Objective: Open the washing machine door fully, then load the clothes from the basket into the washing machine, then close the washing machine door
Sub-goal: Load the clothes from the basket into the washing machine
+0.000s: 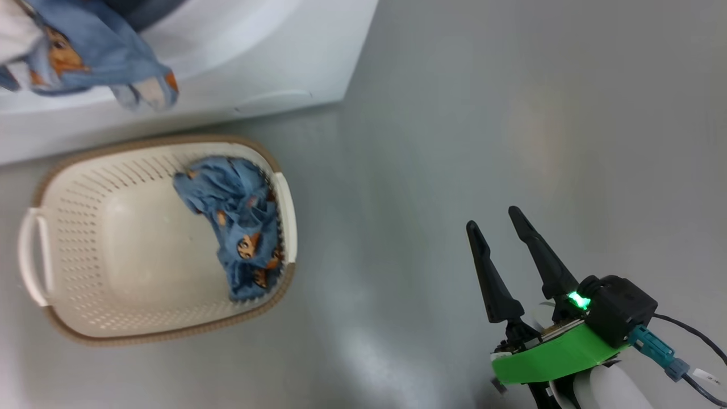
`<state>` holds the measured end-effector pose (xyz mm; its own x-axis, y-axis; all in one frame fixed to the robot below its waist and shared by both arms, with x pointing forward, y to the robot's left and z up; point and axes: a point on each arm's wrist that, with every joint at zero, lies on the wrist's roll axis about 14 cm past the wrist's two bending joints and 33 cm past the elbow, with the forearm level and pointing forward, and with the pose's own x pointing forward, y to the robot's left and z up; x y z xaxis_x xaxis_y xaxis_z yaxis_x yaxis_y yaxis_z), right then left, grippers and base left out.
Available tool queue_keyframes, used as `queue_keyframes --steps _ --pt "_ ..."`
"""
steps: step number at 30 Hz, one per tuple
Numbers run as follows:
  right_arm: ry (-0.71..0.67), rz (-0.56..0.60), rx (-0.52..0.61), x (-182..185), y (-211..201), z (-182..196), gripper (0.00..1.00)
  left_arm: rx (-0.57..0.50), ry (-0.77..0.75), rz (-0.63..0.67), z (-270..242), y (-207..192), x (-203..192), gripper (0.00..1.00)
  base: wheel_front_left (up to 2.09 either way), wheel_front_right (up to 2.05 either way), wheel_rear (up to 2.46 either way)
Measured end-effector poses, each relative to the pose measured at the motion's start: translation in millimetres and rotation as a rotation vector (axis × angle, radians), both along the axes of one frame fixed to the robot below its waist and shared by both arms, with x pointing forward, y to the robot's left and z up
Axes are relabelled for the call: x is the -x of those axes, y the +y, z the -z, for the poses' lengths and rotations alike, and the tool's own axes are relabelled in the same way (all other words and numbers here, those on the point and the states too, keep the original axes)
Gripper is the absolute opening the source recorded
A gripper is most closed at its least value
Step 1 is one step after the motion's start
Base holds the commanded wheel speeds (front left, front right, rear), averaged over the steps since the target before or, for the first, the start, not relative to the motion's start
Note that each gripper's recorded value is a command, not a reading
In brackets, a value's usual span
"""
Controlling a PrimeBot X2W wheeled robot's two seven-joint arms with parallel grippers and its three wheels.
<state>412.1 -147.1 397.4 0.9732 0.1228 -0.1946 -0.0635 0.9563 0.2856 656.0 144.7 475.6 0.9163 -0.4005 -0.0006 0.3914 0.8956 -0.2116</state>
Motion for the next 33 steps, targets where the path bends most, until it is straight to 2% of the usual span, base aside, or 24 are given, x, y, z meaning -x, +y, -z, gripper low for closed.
queue_keyframes --steps 5,14,23,24,25,28,31,33 --pt "0.047 0.018 -0.001 0 -5 18 1.0 -0.032 0.016 0.003 30 3 -28 0.0 0.0 0.0 0.0" --pt "0.098 0.049 0.009 8 -14 31 1.0 -0.027 -0.03 0.016 39 -8 -64 0.0 0.0 0.0 0.0" --pt "0.128 0.075 0.031 14 -23 37 1.0 0.129 -0.304 -0.012 -44 -19 -91 0.0 0.0 0.0 0.0" --pt "0.127 0.077 0.031 14 -23 37 1.0 0.138 -0.313 -0.015 -46 -19 -90 0.39 0.0 0.0 0.0" --pt "0.126 0.079 0.026 14 -23 36 1.0 0.142 -0.314 -0.017 -46 -20 -90 1.0 0.0 0.0 0.0" --pt "0.118 0.084 0.017 14 -23 33 1.0 0.109 -0.252 -0.015 -22 -21 -85 1.0 0.0 0.0 0.0" --pt "0.112 0.083 0.015 14 -23 31 1.0 0.01 -0.083 0.021 29 -29 -76 1.0 0.0 0.0 0.0" --pt "0.108 0.081 0.013 14 -22 29 1.0 -0.043 -0.016 0.044 45 -32 -71 1.0 0.0 0.0 0.0"
